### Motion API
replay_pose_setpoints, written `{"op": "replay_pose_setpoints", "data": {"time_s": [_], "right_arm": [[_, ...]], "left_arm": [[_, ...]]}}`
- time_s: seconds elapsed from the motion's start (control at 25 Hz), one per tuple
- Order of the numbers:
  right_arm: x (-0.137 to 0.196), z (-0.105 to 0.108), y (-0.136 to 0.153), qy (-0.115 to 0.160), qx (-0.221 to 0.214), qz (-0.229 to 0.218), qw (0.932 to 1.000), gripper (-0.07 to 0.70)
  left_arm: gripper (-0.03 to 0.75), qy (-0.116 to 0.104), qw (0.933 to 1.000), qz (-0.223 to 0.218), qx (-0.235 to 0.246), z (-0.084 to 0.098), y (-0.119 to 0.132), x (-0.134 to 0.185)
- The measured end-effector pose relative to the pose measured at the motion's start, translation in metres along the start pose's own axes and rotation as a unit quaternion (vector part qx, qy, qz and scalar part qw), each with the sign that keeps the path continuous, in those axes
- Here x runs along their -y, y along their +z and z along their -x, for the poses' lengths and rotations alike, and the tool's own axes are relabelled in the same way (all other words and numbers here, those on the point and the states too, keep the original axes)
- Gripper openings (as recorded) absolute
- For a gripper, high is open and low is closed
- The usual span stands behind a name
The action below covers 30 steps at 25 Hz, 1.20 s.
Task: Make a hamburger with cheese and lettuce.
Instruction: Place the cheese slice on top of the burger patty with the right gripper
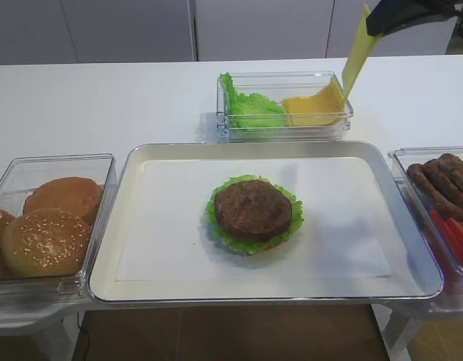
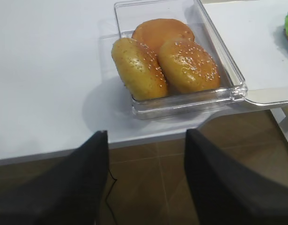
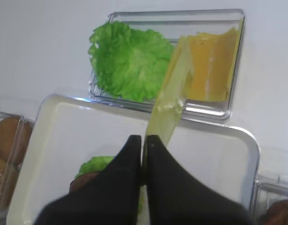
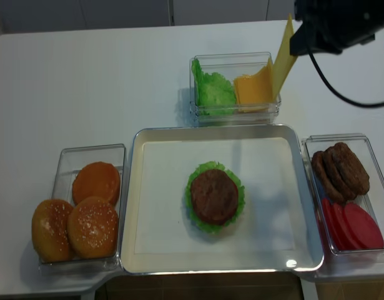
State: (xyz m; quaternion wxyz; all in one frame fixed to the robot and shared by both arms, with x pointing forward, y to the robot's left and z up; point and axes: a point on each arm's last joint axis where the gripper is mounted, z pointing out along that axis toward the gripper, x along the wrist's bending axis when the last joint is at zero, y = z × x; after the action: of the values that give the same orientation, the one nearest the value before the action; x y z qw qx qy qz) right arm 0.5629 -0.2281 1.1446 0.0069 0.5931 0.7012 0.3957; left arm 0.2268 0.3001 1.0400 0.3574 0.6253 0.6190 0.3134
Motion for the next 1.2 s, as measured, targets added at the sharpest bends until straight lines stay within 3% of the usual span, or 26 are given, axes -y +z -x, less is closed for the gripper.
{"op": "replay_pose_setpoints", "data": {"time_s": [0.24, 0.56, 0.88, 1.2], "right_arm": [[0.040, -0.024, -0.002, -0.011, -0.023, -0.033, 0.9991, 0.010], [0.084, -0.060, 0.025, -0.037, -0.074, -0.092, 0.9923, 0.010], [0.110, -0.098, 0.052, -0.064, -0.110, -0.092, 0.9875, 0.010], [0.117, -0.103, 0.087, -0.050, -0.131, -0.122, 0.9826, 0.010]], "left_arm": [[0.387, 0.000, 1.0000, 0.000, 0.000, 0.000, 0.000, 0.000], [0.387, 0.000, 1.0000, 0.000, 0.000, 0.000, 0.000, 0.000], [0.387, 0.000, 1.0000, 0.000, 0.000, 0.000, 0.000, 0.000], [0.387, 0.000, 1.0000, 0.000, 0.000, 0.000, 0.000, 0.000]]}}
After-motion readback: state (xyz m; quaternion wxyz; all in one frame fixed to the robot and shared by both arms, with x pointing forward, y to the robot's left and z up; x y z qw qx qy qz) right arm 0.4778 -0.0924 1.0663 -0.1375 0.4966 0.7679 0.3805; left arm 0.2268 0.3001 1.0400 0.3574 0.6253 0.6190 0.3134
